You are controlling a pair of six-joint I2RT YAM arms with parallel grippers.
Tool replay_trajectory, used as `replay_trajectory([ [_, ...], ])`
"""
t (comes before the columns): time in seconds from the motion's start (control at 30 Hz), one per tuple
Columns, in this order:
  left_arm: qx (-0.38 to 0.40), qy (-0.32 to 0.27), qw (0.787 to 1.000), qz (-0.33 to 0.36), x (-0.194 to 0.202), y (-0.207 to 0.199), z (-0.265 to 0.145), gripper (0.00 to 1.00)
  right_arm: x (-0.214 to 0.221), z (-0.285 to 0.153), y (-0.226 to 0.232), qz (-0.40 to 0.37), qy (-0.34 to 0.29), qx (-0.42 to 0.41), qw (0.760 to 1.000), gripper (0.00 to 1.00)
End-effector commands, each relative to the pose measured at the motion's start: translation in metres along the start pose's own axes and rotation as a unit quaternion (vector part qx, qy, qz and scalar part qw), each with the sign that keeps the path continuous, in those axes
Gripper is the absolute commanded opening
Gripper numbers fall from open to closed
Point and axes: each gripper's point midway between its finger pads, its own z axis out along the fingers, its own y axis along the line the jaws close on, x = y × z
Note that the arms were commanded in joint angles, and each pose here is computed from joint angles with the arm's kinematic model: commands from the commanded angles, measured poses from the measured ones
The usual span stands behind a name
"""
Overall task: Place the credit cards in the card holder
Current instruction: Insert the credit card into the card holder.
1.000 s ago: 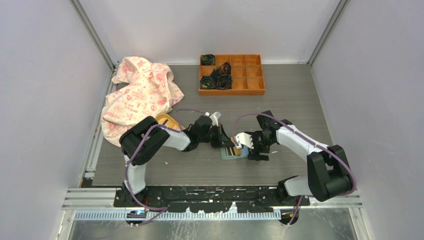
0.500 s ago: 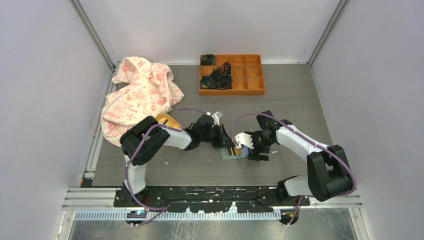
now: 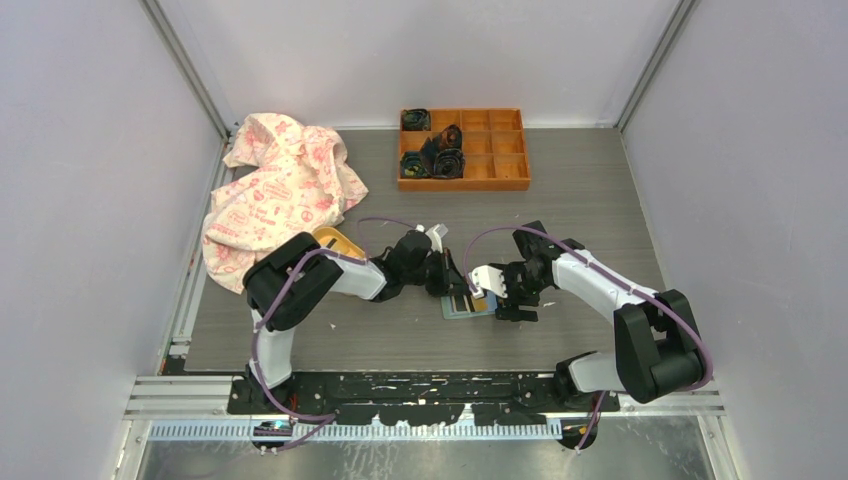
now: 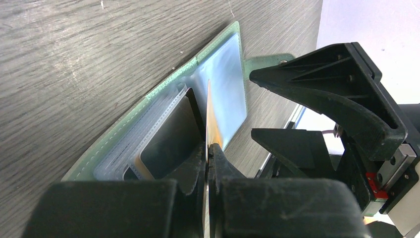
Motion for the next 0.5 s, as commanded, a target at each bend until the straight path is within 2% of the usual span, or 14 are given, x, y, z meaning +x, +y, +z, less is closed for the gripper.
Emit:
replay_trajectory([
  [0.0,-0.007,-0.011,1.000,0.006,-0.002,0.005,0.006,0.00,-0.011,-0.009,-0.014,-0.009,-0.012,0.019,1.000,0.80],
  [0.47,-0.025,0.026,0.999,-0.041,0.013,0.017,0.012,0.00,-0.015,-0.010,-0.014,-0.011,-0.019,0.021,1.000,0.80],
])
